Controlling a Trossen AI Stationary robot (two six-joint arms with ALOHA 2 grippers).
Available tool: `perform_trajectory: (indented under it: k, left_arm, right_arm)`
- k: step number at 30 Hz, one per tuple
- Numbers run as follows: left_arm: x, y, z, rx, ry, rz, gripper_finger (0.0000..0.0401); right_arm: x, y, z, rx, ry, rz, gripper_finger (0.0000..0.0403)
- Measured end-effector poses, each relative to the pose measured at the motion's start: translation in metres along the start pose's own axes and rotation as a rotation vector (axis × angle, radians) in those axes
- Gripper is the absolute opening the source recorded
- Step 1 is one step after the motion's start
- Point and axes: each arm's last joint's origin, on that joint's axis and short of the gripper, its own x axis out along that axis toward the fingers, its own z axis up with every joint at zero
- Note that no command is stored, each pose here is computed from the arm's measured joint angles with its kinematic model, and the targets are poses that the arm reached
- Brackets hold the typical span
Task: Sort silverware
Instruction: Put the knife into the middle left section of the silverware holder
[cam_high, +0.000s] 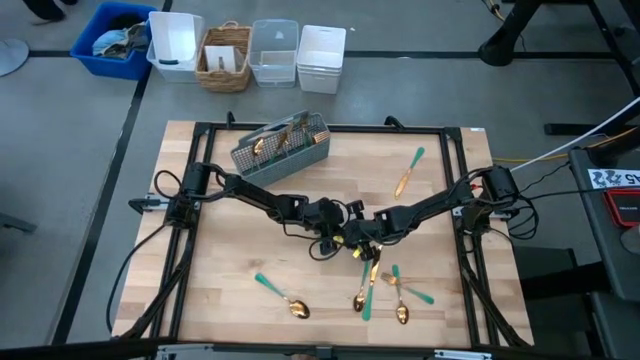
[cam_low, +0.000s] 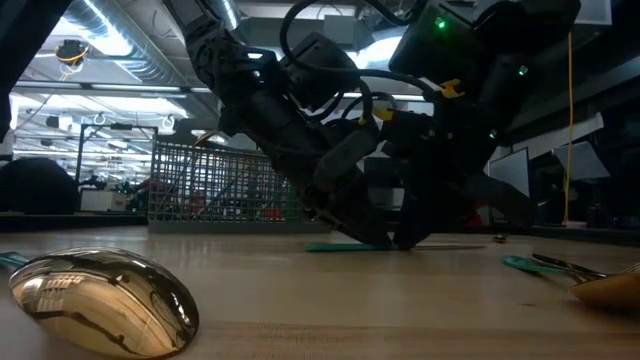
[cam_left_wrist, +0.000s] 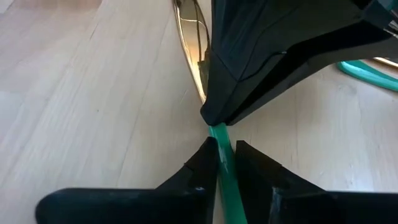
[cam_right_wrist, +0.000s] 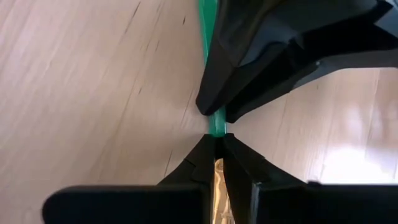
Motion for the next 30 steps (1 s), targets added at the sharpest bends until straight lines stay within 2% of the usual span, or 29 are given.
perform_trajectory:
  k: [4, 9, 16, 24, 30]
  left_arm:
    - [0.0, 0.0, 0.0, -0.044, -0.001, -0.001, 0.0047]
    - [0.0, 0.0, 0.0, -0.161, -0.003, 0.004, 0.0046]
    - [0.0, 0.009, 0.003, -0.292, -0.007, 0.01, 0.0021]
    - [0.0, 0.012, 0.003, -0.332, 0.003, -0.015, 0.0001]
    - [0.0, 0.009, 0.003, -0.333, 0.003, -0.021, 0.0]
  right_arm:
    - [0.0, 0.0, 0.0, 0.001, -0.002, 0.01, 0.003]
    - [0.0, 0.0, 0.0, 0.003, -0.007, 0.029, 0.003]
    - [-0.003, -0.001, 0.001, 0.006, -0.016, 0.035, 0.003]
    - [-0.019, -0.007, 0.004, 0.018, -0.055, 0.03, 0.003]
    - [-0.025, -0.008, 0.001, 0.01, -0.026, 0.04, 0.003]
